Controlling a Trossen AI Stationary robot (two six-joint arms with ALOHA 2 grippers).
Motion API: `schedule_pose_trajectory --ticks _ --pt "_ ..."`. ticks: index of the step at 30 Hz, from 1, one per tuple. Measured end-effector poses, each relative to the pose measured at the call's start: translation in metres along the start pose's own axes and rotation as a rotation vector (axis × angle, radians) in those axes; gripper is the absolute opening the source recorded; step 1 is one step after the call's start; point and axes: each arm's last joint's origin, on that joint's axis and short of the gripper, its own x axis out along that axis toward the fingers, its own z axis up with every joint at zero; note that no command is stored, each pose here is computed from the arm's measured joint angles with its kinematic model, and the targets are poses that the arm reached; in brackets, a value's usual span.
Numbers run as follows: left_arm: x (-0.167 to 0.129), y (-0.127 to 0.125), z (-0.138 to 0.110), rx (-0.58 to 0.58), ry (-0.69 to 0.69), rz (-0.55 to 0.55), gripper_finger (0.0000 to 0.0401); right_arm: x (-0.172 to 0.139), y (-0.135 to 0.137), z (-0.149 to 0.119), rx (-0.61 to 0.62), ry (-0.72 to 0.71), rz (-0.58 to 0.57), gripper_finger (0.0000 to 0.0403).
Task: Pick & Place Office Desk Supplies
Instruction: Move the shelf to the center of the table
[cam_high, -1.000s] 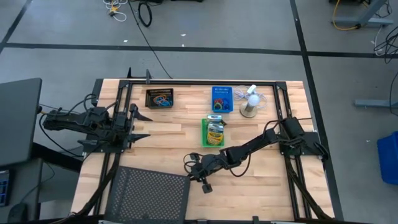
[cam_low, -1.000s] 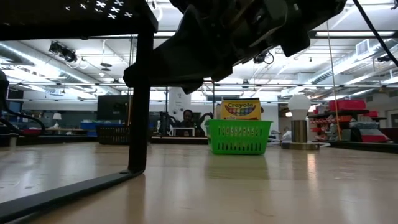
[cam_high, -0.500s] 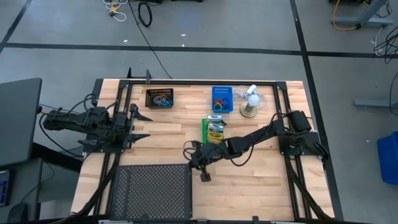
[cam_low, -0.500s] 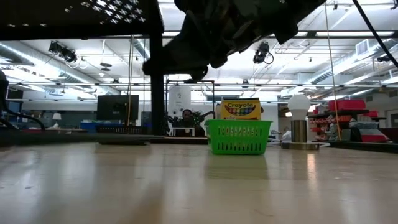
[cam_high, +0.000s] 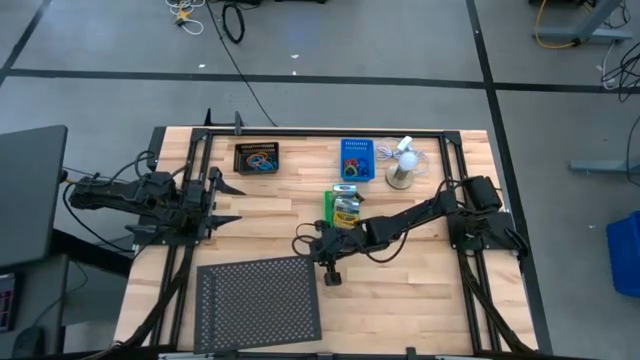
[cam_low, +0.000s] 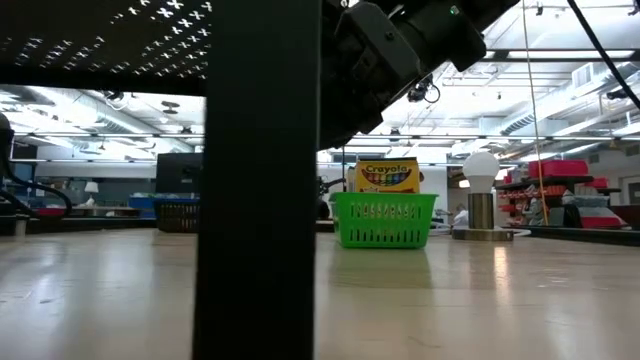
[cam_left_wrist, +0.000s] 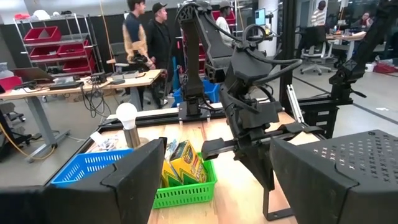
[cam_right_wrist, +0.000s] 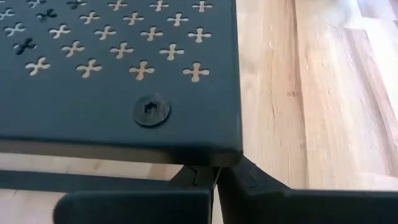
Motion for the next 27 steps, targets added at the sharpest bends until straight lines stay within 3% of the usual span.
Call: schedule_pose_trajectory --ticks 15,27 --pt "0.000 0.000 0.000 -0.003 0.004 -0.001 0.0303 -0.003 0.000 -0.003 0.071 0.041 -0.167 0.0004" --pt "0.000 0.000 0.000 -0.001 0.003 -0.001 0.0303 -0.047 0.011 0.002 0.046 0.174 -0.248 0.0002"
